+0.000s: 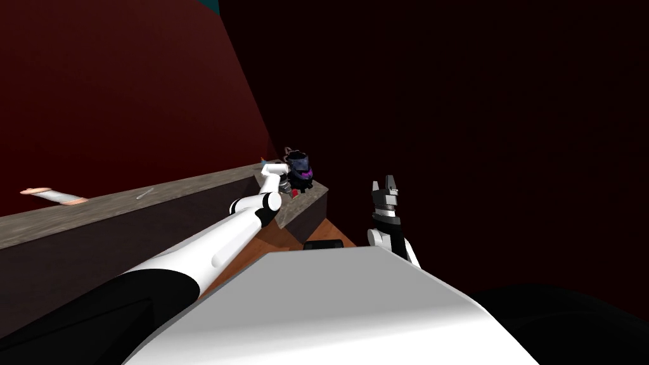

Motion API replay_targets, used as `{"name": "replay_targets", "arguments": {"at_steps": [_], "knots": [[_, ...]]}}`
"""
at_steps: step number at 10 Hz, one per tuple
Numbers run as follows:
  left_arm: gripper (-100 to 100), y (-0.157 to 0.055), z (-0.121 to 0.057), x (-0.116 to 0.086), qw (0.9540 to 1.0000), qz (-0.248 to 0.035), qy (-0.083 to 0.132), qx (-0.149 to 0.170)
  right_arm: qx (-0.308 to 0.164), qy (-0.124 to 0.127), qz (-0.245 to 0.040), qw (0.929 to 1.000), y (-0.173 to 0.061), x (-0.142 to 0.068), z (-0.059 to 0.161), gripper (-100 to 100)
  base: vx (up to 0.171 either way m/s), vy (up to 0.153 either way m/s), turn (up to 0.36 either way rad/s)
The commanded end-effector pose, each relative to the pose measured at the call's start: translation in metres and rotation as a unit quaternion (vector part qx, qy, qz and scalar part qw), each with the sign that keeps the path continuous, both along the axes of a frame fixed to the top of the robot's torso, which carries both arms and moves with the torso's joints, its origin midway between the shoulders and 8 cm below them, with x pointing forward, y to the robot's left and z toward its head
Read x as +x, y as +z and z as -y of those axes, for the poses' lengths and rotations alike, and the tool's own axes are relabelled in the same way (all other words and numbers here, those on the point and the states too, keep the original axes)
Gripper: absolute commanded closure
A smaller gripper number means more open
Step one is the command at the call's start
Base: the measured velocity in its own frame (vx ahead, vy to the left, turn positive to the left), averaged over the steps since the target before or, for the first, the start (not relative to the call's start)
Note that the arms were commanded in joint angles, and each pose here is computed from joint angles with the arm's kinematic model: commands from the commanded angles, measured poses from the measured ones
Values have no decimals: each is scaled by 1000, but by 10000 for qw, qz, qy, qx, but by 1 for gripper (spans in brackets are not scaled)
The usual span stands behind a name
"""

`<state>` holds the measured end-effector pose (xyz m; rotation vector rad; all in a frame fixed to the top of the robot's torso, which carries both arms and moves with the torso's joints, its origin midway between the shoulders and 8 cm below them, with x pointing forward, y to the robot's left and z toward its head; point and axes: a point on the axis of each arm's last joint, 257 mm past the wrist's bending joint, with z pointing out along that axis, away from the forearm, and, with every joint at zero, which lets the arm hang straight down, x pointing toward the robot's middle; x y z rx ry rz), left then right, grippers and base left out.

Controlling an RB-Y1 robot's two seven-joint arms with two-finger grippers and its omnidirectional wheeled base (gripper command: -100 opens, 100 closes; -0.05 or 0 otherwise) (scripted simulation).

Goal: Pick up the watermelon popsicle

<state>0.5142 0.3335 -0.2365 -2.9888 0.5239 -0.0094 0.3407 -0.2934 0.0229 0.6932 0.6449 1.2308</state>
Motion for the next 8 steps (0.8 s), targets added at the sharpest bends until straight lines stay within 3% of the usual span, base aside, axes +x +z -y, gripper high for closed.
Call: {"name": "replay_targets", "arguments": {"at_steps": [1,3,4,5,6,8], "knots": [[-100,2,6,-7,9998,-186,63,-59,0,0,0,10000,0,0,0,0,49,-8,-41],[-100,6,13,-14,9991,-387,122,-118,0,0,0,10000,0,0,0,0,68,-1,-42],[-100,5,11,-11,9994,-317,98,-99,0,0,0,10000,0,0,0,0,30,0,-6],[0,5,12,-12,9993,-337,107,-104,0,0,0,10000,0,0,0,0,5,0,1],[-100,-7,10,-12,9994,-325,77,-102,0,0,0,10000,0,0,0,0,6,-14,33],[-100,-18,8,-13,9994,-315,47,-100,0,0,0,10000,0,0,0,0,6,-23,31]]}}
